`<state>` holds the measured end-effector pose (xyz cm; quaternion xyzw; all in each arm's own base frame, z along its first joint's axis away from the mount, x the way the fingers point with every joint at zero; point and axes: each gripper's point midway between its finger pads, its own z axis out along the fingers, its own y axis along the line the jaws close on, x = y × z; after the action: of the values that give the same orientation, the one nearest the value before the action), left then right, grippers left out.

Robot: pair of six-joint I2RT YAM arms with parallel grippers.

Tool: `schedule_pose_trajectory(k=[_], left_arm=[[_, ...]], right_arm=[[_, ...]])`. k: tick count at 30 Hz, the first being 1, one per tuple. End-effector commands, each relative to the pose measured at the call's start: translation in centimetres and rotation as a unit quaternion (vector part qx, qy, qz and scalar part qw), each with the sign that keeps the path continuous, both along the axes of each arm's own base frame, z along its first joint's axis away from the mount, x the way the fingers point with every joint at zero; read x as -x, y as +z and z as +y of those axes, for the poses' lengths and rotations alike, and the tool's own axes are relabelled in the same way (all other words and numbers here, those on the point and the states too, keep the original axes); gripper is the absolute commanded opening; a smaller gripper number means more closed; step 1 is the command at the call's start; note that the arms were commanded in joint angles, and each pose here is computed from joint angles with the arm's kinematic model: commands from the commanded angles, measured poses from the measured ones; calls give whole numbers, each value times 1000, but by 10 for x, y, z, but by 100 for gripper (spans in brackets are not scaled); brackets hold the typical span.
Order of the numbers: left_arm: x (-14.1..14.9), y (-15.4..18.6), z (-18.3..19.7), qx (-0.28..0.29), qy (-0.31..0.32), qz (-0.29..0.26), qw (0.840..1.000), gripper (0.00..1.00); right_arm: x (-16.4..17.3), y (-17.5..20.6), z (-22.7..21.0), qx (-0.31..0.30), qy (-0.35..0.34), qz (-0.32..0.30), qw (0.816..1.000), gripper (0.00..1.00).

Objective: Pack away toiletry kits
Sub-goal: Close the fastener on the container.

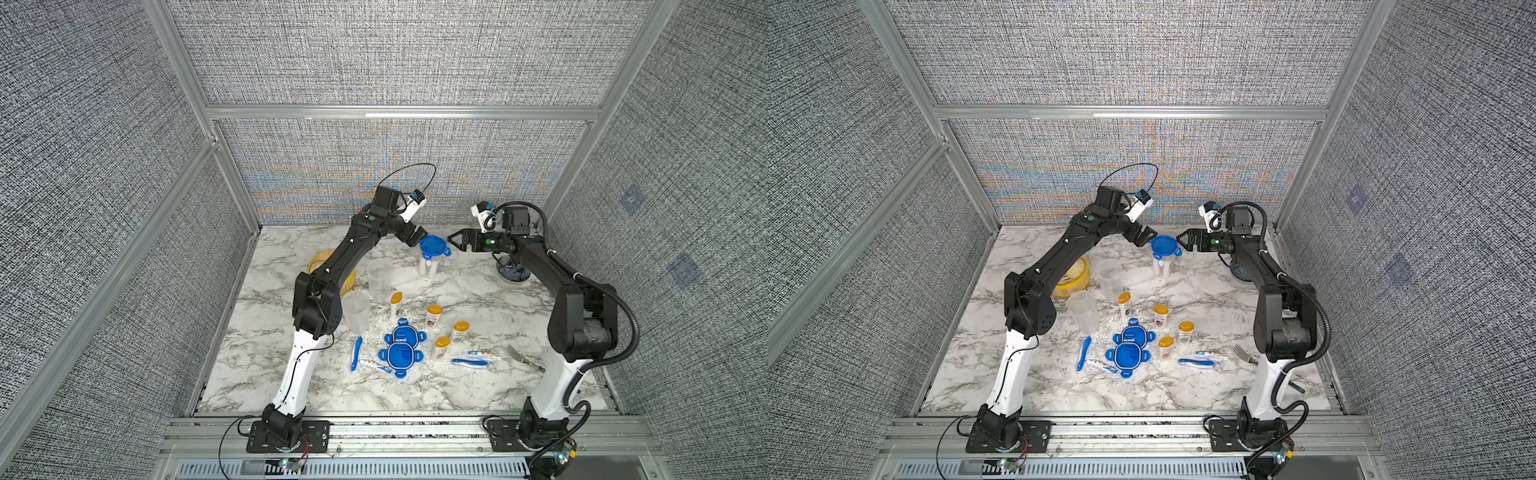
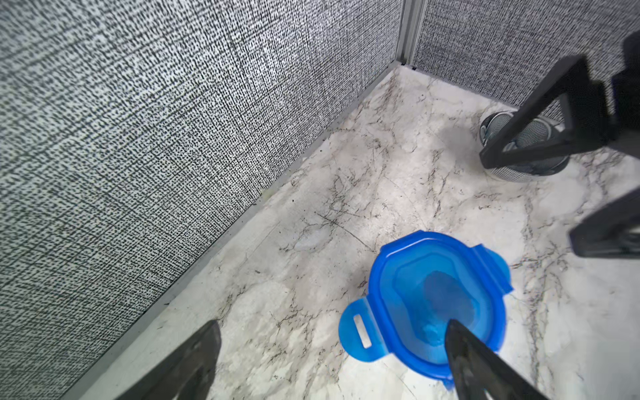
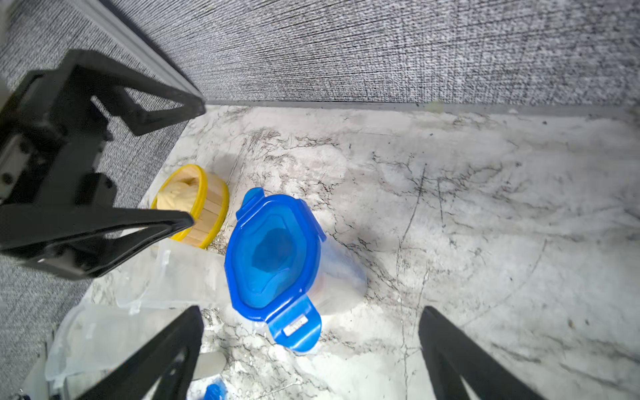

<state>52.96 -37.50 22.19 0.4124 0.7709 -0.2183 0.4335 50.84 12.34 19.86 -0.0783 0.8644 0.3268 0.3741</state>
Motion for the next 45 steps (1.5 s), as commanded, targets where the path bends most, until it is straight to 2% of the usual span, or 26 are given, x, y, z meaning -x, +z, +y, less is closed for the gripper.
schedule_pose_trajectory(k=[1,4,9,12,19,26,31,37,45], left_arm=[[9,9,-4,32,13,28,999,100],[20,1,-4,22,40,64,997,100],[32,-9,-8,10,85,127,988,100],[36,-14,-12,-10,106,139,985,100],[44,-26,-28,-57,110,117,985,99],[46,-32,-42,-71,114,93,987,99],[39,-35,-47,-68,125,80,987,99],[44,-35,-58,-33,118,107,987,100],[36,-41,-63,-23,125,99,987,99]], right_arm=[[2,-5,-12,-32,-74,52,995,99],[6,-12,-21,-49,-105,82,990,99],[11,-16,-24,-69,-109,112,985,99],[12,-17,-26,-74,-113,116,984,99],[15,-19,-25,-90,-108,118,983,99],[16,-16,-22,-98,-99,117,983,99],[19,-13,-22,-99,-99,114,984,99],[20,-16,-22,-98,-101,119,983,99],[18,-16,-21,-100,-99,119,983,99]])
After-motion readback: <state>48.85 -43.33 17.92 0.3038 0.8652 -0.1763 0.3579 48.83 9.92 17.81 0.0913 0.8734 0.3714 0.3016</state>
